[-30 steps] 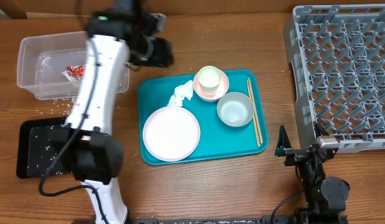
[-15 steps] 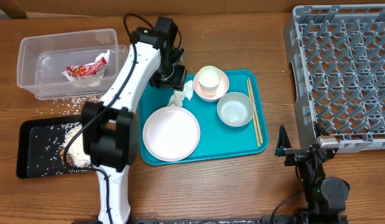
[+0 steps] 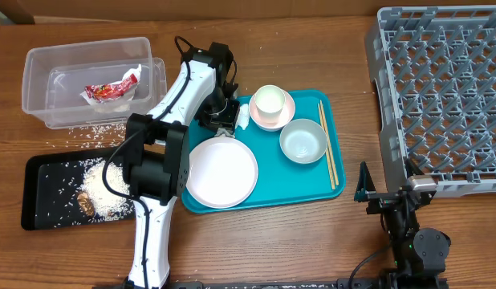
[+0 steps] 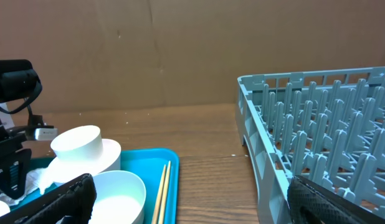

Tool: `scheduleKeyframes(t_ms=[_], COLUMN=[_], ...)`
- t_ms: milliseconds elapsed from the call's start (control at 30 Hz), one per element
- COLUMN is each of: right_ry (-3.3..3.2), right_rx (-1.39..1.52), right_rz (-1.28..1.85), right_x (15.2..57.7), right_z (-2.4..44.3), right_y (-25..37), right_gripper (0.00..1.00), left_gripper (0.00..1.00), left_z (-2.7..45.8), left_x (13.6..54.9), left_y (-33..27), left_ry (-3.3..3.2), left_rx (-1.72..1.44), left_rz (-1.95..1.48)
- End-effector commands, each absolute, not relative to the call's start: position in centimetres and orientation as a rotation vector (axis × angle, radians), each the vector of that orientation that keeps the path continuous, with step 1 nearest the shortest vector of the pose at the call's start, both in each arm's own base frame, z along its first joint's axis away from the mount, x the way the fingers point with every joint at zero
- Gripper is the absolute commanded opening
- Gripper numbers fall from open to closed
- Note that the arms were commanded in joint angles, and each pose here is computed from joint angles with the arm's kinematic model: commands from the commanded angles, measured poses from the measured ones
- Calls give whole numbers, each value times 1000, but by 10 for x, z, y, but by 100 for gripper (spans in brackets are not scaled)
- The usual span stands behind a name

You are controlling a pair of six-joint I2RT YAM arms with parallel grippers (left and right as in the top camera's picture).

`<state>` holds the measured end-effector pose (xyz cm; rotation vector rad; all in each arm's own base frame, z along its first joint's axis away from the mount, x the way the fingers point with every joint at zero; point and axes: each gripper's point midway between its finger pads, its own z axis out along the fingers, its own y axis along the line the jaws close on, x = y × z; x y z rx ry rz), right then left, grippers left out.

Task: Sort waste into correct bins and load items into the dishwasher
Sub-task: 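Return the left gripper to the tray and grasp the remaining napkin piece, then carry the napkin piece with the left gripper and release it into the bin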

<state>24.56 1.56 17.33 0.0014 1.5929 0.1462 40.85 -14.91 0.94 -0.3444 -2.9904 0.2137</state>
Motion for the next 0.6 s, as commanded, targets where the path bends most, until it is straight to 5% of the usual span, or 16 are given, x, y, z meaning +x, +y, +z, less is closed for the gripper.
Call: scheduleKeyframes(t_ms=[0,100,300,567], right_ry=[1591,1591,1591,1591], right_rx=[6,6,6,6], right_rz=[143,143,143,143], right_x=[246,246,246,246], right_z=[171,171,171,171], right_y=[15,15,15,15], right_gripper=[100,100,100,100], left_gripper=[31,4,4,4], left_z=[-2,-1,23,155], left_x=[405,406,418,477], left_y=[-153,-153,-145,-96], left_ry=[-2962,-2965,-3006,-3331], left_rx=[-350,-350,-249,87], left_rz=[230,229,239,261])
